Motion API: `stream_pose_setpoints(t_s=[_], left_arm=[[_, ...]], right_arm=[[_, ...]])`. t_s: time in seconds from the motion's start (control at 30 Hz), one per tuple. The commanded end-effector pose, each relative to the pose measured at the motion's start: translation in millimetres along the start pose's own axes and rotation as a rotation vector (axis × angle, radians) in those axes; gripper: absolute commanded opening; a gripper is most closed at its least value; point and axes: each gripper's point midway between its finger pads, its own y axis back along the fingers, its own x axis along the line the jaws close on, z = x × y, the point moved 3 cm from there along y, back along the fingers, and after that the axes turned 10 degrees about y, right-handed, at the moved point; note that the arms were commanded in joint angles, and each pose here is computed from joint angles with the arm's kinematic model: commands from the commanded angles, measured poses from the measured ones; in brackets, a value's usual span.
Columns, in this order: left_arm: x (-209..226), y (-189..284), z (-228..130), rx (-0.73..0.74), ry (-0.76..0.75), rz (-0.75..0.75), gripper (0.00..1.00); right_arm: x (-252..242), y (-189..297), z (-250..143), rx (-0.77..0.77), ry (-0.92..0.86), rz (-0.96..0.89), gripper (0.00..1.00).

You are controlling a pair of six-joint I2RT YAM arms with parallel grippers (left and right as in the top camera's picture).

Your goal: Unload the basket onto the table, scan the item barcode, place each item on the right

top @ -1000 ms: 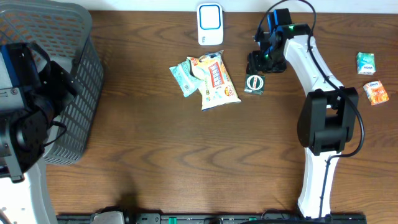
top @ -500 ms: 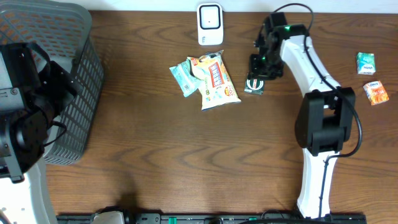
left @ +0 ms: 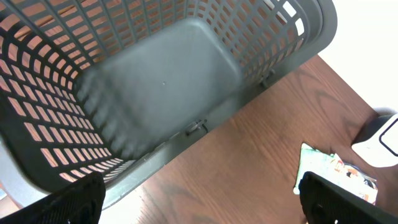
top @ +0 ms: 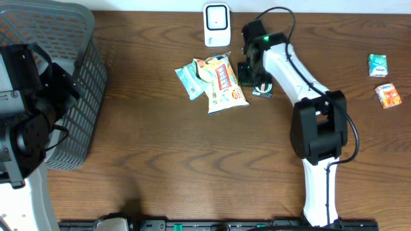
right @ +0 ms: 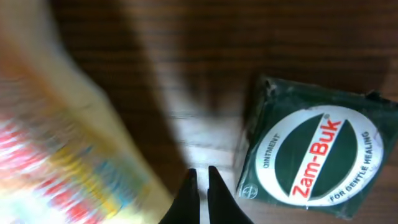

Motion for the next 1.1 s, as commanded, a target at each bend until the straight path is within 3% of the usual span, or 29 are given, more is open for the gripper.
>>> stream_pose_setpoints(t_s=[0.0,0.2,0.5,0.63,0.8,0.83,0.9,1.0,1.07], left_arm=[[1,1,2,-0.006,0.014,0.002,0.98],[1,1,2,-0.006,0.013,0.002,0.98],[1,1,2,-0.006,0.013,0.002,0.98],[1,1,2,-0.006,0.013,0.002,0.98],[1,1,2,-0.006,0.014,0.002,0.98],[1,1,2,-0.006,0.014,0.002,0.98],[1,1,2,-0.006,0.013,0.002,0.98],[1,1,2,-0.006,0.014,0.002,0.98],[1,1,2,-0.006,0.013,0.002,0.98]], right_arm=[[-12,-19,-11,0.005,-0.063,-0.100,0.01],[-33,-23,-18,0.028,-0.082,-0.184,0.01],[-94,34,-10,0.023,-0.166,-0.474,0.01],[-105,46,-1,-0.004,-0.209,-0.456,0.05],[-92,36,5,-0.007,-0.250,-0.256,0.25],[-86,33,8,-0.010,-0.242,-0.199,0.40],[-80,32,11,-0.019,-0.236,-0.146,0.86],[-80,31,13,-0.026,-0.250,-0.143,0.99],[-80,30,10,-0.021,-0.330,-0.144,0.99]])
